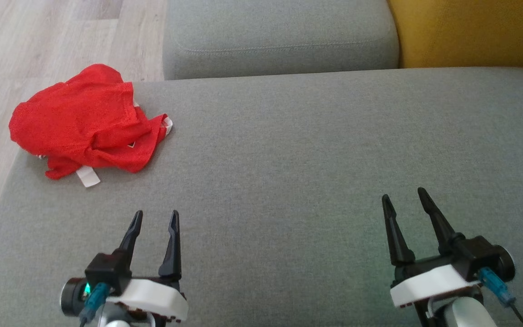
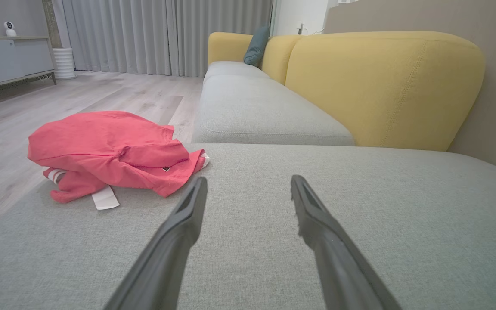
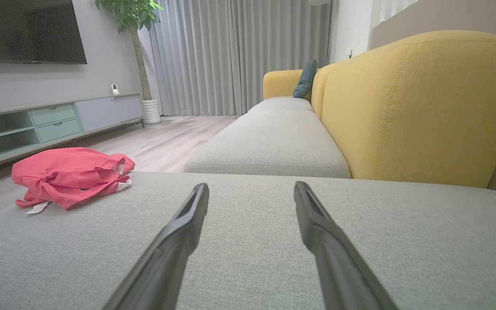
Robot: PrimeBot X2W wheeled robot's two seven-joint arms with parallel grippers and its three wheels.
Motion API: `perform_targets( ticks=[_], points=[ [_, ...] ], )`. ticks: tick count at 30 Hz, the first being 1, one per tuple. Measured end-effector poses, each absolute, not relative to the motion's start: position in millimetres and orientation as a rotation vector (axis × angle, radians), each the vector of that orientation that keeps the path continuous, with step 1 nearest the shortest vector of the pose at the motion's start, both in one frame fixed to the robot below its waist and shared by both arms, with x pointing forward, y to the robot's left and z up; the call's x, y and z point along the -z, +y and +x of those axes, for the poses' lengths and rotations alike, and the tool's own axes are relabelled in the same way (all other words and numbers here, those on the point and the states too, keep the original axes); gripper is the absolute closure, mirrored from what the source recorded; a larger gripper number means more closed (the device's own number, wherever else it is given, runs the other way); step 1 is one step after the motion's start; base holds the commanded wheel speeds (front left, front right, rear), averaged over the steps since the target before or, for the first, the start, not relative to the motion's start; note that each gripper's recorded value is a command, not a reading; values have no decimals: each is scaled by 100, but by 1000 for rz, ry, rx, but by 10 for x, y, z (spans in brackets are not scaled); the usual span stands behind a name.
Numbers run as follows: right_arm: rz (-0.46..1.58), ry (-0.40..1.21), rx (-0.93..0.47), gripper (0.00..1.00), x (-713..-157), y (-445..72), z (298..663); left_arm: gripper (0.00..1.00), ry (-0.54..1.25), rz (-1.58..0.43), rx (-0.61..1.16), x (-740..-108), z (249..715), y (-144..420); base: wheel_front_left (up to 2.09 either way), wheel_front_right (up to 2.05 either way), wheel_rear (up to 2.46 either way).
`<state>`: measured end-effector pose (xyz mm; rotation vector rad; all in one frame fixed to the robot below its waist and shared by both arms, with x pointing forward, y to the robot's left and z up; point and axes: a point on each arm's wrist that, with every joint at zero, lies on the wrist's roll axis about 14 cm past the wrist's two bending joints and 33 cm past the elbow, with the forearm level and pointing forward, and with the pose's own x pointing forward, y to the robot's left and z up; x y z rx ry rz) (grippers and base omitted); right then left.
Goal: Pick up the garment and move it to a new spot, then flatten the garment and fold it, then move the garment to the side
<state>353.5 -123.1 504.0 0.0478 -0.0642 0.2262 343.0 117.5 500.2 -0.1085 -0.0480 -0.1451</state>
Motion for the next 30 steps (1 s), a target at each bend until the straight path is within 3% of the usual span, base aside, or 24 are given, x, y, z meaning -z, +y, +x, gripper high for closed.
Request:
perform_targets(
  ticks=[30],
  points=[
    [62, -49, -219, 0, -5000, -1250, 3581, 0, -36, -111, 137, -4965, 3423, 1183, 0, 0, 0]
  ],
)
